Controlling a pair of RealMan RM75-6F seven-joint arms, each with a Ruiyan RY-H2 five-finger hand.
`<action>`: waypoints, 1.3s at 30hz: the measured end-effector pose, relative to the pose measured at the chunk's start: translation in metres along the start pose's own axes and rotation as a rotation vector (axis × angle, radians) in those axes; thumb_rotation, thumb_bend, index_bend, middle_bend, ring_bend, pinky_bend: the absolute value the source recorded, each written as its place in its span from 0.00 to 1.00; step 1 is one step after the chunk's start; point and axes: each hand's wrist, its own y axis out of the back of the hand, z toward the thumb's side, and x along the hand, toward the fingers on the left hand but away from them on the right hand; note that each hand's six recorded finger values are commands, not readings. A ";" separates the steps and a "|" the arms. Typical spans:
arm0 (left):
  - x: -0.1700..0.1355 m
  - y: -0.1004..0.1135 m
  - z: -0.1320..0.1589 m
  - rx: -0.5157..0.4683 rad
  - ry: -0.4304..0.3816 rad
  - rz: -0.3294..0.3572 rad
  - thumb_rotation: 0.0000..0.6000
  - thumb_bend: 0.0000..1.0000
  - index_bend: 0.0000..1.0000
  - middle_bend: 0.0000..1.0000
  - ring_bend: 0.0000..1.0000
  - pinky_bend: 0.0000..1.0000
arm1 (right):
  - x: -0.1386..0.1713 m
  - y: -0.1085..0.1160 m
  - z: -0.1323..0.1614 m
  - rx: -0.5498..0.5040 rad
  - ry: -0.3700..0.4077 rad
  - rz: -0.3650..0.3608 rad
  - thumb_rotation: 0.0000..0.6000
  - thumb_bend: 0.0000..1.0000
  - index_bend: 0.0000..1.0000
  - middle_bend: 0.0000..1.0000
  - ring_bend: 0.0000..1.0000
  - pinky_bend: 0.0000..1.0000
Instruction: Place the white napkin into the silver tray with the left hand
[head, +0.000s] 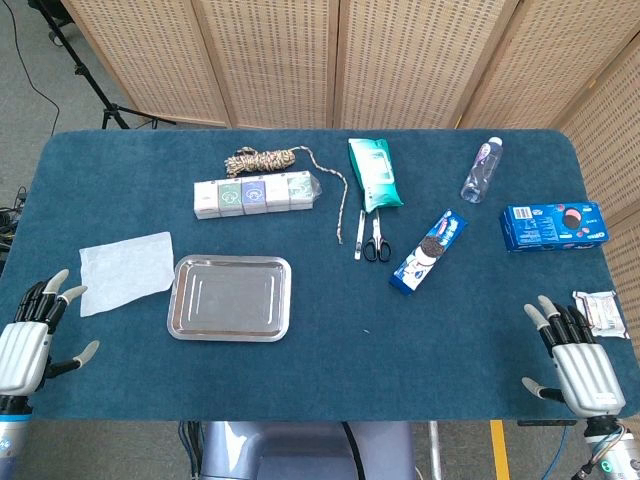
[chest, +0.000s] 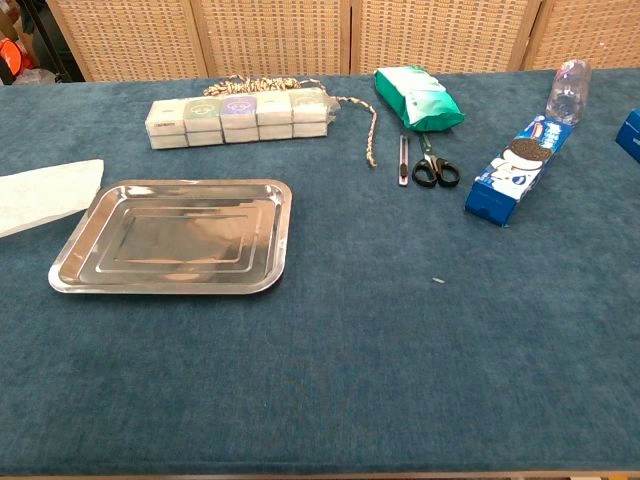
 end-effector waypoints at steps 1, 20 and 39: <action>0.000 0.000 0.000 0.001 -0.001 0.001 0.95 0.21 0.19 0.00 0.00 0.00 | 0.000 0.000 0.000 0.000 0.001 0.001 1.00 0.00 0.00 0.00 0.00 0.00; 0.001 -0.002 -0.003 0.001 0.007 -0.012 0.95 0.21 0.19 0.00 0.00 0.00 | 0.000 0.000 0.000 0.000 -0.002 -0.001 1.00 0.00 0.00 0.00 0.00 0.00; 0.009 -0.016 -0.010 0.046 0.027 -0.069 0.95 0.21 0.19 0.00 0.00 0.00 | 0.004 0.005 -0.003 -0.010 -0.012 -0.016 1.00 0.00 0.00 0.00 0.00 0.00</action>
